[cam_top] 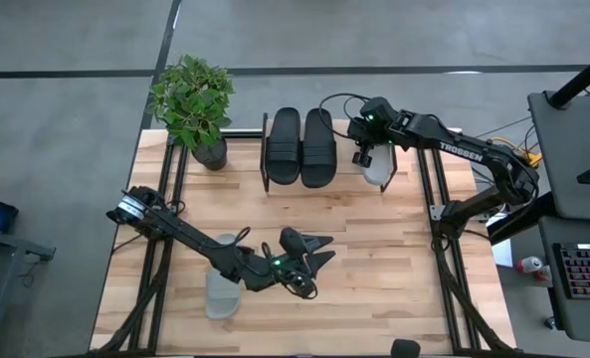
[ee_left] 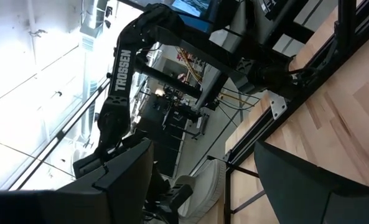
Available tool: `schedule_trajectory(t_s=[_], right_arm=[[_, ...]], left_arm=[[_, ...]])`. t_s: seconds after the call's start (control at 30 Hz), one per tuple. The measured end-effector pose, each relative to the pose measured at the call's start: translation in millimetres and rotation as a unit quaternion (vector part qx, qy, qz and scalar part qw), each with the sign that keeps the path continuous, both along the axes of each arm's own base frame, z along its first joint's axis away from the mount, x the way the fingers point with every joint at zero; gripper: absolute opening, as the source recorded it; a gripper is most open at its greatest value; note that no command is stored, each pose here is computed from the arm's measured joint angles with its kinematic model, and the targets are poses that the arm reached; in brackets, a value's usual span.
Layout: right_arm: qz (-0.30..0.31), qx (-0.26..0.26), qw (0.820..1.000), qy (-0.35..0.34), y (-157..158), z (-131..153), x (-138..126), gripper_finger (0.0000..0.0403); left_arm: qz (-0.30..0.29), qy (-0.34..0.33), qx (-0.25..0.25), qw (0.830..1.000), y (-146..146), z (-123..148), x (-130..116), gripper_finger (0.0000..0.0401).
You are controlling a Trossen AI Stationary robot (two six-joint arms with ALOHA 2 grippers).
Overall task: Pick and place slides into the shelf
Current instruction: Put the right gray slide on the shelf, then put the gray slide on the shelf
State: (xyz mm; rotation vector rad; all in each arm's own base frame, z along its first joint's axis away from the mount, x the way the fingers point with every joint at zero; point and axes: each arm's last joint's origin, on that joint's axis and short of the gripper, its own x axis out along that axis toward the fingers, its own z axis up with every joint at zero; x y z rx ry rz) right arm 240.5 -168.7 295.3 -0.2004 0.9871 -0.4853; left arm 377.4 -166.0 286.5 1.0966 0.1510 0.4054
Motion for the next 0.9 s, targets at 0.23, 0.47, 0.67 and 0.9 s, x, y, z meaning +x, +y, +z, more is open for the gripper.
schedule_trajectory(t_s=[0.23, 0.47, 0.67, 0.9], right_arm=[[-0.005, -0.003, 1.0, 0.005, 0.8, -0.4, 0.1, 0.0008], [0.008, 0.004, 1.0, -0.006, 1.5, -0.1, 1.6, 0.0008], [0.024, 0.004, 1.0, -0.013, 5.1, 2.0, 5.2, 0.0009], [0.046, -0.001, 0.998, -0.032, 13.4, 13.1, 13.3, 0.0009]], left_arm=[[-0.002, 0.0, 0.0, 1.0, -1.7, 0.3, -0.7, 0.0264], [-0.003, 0.0, 0.001, 1.0, -2.3, 0.3, -0.9, 0.0264], [-0.003, 0.003, 0.009, 1.0, -2.7, 0.6, -1.1, 0.0264], [-0.003, 0.002, 0.008, 1.0, -3.1, 1.2, -1.1, 0.0264]])
